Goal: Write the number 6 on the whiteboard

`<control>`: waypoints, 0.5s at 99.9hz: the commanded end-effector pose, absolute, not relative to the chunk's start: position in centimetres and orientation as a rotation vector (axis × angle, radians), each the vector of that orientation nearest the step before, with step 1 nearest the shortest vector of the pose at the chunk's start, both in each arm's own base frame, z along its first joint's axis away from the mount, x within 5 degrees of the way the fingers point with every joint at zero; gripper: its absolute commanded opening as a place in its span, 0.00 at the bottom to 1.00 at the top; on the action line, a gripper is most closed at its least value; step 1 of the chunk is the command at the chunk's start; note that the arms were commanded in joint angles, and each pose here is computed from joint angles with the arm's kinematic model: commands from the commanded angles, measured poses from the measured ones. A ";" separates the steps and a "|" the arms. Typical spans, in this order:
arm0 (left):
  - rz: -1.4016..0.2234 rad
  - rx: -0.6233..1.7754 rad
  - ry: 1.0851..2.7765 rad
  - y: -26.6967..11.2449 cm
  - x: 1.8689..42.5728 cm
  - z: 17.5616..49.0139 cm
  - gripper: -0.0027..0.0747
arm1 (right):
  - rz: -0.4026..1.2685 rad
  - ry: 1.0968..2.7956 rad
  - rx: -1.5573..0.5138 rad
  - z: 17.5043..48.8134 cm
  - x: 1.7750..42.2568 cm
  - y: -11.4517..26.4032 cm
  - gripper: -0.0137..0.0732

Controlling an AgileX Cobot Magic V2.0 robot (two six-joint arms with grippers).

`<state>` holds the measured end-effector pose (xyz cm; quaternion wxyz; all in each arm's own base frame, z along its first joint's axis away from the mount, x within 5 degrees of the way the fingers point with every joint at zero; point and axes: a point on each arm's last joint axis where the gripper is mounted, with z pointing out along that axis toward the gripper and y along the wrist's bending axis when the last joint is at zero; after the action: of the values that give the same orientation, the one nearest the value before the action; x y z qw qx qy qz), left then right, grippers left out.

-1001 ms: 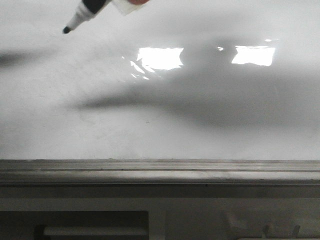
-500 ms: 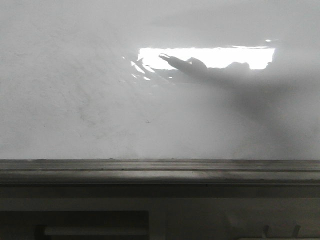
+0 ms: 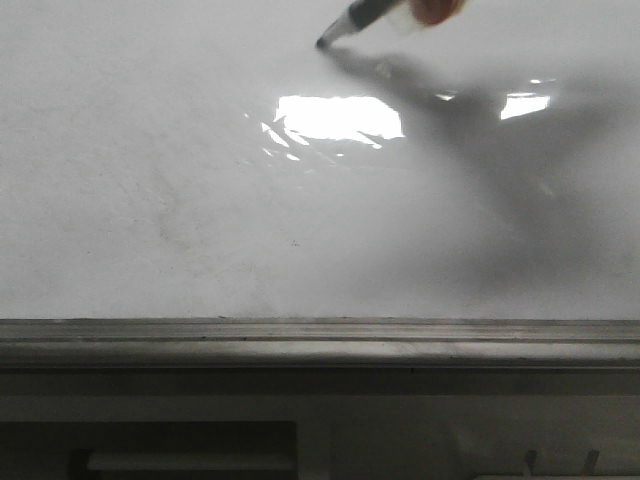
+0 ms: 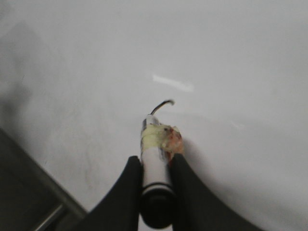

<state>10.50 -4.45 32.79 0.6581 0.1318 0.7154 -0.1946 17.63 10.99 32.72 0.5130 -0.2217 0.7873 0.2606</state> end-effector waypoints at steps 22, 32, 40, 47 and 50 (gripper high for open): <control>-0.454 0.249 1.584 -4.3 10.5 33.9 0.70 | 0.536 1.994 -0.692 32.0 17.1 10.5 0.11; -0.454 0.249 1.584 -4.3 10.5 33.9 0.70 | 0.492 1.941 -0.583 32.9 17.4 9.5 0.11; -0.454 0.249 1.584 -4.3 10.5 33.9 0.70 | 0.485 1.891 -0.524 33.5 17.6 9.4 0.11; -0.454 0.249 1.584 -4.3 10.5 33.9 0.70 | 0.506 1.878 -0.499 33.5 17.9 9.9 0.11; -0.454 0.249 1.584 -4.3 10.5 33.9 0.70 | 0.520 1.880 -0.514 33.4 17.9 10.3 0.11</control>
<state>10.50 -4.45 32.79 0.6581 0.1318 0.7154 -0.1946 16.50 10.45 31.92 0.4630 -0.2514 0.8138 0.2451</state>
